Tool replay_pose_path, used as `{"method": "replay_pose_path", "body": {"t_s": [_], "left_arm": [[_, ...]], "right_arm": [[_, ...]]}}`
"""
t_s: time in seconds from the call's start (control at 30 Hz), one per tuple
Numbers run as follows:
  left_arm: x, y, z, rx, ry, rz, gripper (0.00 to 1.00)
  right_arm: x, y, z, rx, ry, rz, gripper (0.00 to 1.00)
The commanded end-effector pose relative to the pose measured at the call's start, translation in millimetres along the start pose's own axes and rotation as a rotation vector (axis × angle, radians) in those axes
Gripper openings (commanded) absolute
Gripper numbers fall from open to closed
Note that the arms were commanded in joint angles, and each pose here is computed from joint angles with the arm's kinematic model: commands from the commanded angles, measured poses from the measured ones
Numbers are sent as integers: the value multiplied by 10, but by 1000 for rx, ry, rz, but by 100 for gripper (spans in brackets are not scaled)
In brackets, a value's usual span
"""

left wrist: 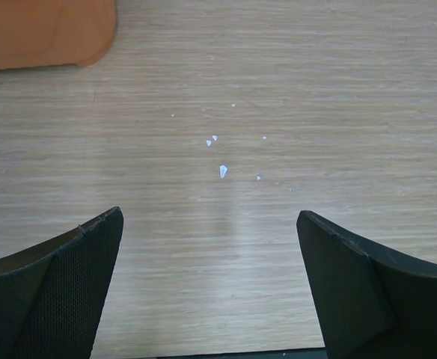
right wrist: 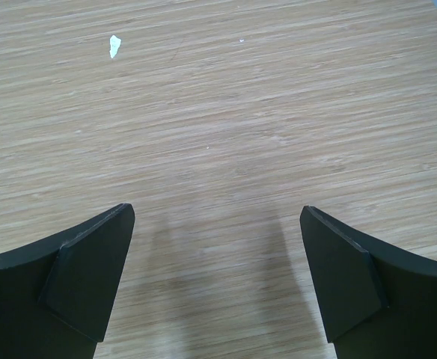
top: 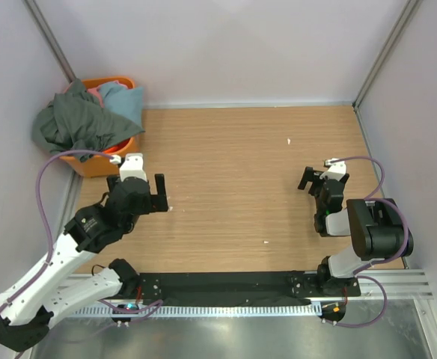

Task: Fold and stack the t-shirts
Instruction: Grab the tshirt from the pile

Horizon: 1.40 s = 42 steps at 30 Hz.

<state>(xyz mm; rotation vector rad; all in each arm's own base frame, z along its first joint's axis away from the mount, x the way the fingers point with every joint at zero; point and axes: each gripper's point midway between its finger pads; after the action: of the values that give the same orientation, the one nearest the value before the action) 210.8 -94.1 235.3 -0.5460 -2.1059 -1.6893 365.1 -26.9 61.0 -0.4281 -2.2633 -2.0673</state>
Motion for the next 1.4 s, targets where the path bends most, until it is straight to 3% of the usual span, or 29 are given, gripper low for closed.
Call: {"method": "replay_pose_path", "body": {"t_s": [0.0,0.2,0.43,0.53,0.57,0.63,0.67,0.8,0.87,0.9,1.0,1.13,1.37], "left_arm": [[61,140,77,58,31,-65,100],[59,191,326,29,149,-124,100],[148,948,441,20,302,-233,100],[-32,1208,545,68,370,-206,99],[-87,1272,707,104,423,-195,100],[-287,1312,745,146,446,-124,100],[-341,1355,910,212,491,-118,100],[-690,1390,1216,363,531,-57,98],[-839,1408,1367,384,573,-46,97],[-870,1405,1399,381,591,-41,96],[-1001,1389,1692,404,675,-28,95],[-1152,1381,1888,402,717,-8,93],[-1513,1432,1909,396,700,0,86]], "right_arm": [[-58,261,-38,-7,-23,-89,100],[-60,269,-36,-7,-22,-90,100],[-66,266,-36,-9,-23,-87,100],[-33,283,-52,-2,-84,-87,99],[37,508,30,16,-86,-143,100],[103,629,72,61,-116,-76,100],[143,800,205,-39,-99,-70,100],[477,1709,714,-414,196,-55,100],[721,1810,1130,-473,461,-36,100],[786,1730,1219,-545,498,28,100],[896,1446,1382,-528,532,211,100],[1013,1251,1399,-420,524,253,100],[1096,1320,1309,-368,515,224,100]]}}
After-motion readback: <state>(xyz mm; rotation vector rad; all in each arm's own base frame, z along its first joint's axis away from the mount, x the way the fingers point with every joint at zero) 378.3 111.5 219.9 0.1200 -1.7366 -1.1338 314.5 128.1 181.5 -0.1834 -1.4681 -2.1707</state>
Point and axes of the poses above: each gripper's point midway between its finger pads, its own x axis back along the fingers, its own z axis along the line the jaws close on, y = z × x, and after that the axes turned 9 degrees about x, right-handed
